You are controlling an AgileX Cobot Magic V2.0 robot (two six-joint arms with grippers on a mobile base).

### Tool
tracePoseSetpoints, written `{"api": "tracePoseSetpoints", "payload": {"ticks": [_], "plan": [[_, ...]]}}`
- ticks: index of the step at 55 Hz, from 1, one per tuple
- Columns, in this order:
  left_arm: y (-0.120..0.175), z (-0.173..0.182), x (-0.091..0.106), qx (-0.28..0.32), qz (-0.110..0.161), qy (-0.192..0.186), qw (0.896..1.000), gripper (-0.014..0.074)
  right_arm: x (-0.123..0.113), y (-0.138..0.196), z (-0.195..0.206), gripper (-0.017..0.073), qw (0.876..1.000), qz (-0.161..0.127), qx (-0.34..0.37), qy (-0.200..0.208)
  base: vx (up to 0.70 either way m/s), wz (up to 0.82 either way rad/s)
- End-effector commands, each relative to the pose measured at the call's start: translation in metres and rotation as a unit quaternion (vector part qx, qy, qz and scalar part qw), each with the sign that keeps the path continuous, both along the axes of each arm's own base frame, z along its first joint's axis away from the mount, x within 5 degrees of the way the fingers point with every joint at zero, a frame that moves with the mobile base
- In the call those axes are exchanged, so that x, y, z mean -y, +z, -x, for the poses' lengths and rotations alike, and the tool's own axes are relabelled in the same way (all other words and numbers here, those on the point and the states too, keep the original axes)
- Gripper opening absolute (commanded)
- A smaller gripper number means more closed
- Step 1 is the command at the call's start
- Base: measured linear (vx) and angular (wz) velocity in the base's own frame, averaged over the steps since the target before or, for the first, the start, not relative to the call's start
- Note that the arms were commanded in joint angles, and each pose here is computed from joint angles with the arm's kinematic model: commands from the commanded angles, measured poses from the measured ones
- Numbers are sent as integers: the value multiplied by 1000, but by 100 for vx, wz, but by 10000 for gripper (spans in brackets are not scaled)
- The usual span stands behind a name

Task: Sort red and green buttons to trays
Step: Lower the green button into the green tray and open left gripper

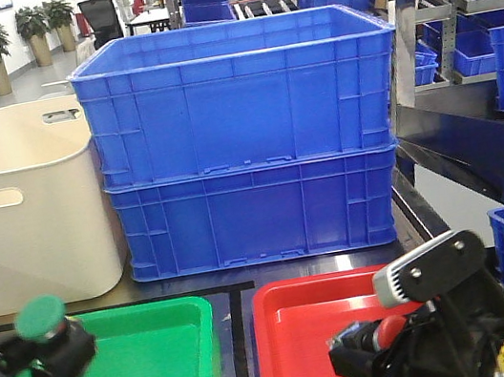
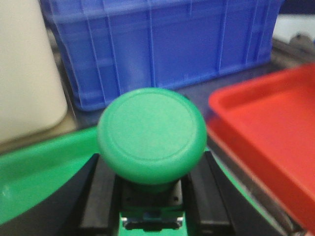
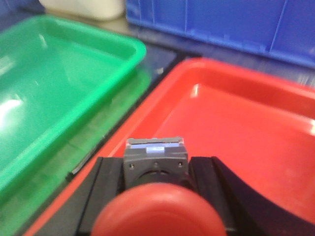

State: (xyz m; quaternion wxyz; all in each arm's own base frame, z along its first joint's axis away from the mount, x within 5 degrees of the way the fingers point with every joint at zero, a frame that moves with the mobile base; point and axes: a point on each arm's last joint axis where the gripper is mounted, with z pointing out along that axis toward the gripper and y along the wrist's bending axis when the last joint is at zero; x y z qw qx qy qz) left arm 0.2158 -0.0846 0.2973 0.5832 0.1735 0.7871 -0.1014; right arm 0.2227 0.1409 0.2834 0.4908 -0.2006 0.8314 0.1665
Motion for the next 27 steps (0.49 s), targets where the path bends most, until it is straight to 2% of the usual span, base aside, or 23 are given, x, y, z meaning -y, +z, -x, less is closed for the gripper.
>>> {"api": "tracePoseSetpoints", "payload": {"ticks": [1,5,13,21,27], "plan": [[7,-8,7,14,18,-10,1000,4,-4,17,-7,0,998,-35,45,-2,0,0],[-5,-15,9,-12,6,-7,1000,4,-5,10,-9,1,999,-31,21,-8,0,0],[-21,-24,12,-44,-7,-4,999,4,9,1,-18,3,995,-66,-40,-69,0,0],[-27,-27,14,-54,-10,-5,998,31,20,1,-23,36,994,-61,-38,-88,0,0],[-29,-28,14,-58,-12,-5,998,95,22,-2,-22,87,993,-51,-53,-89,0,0]]}}
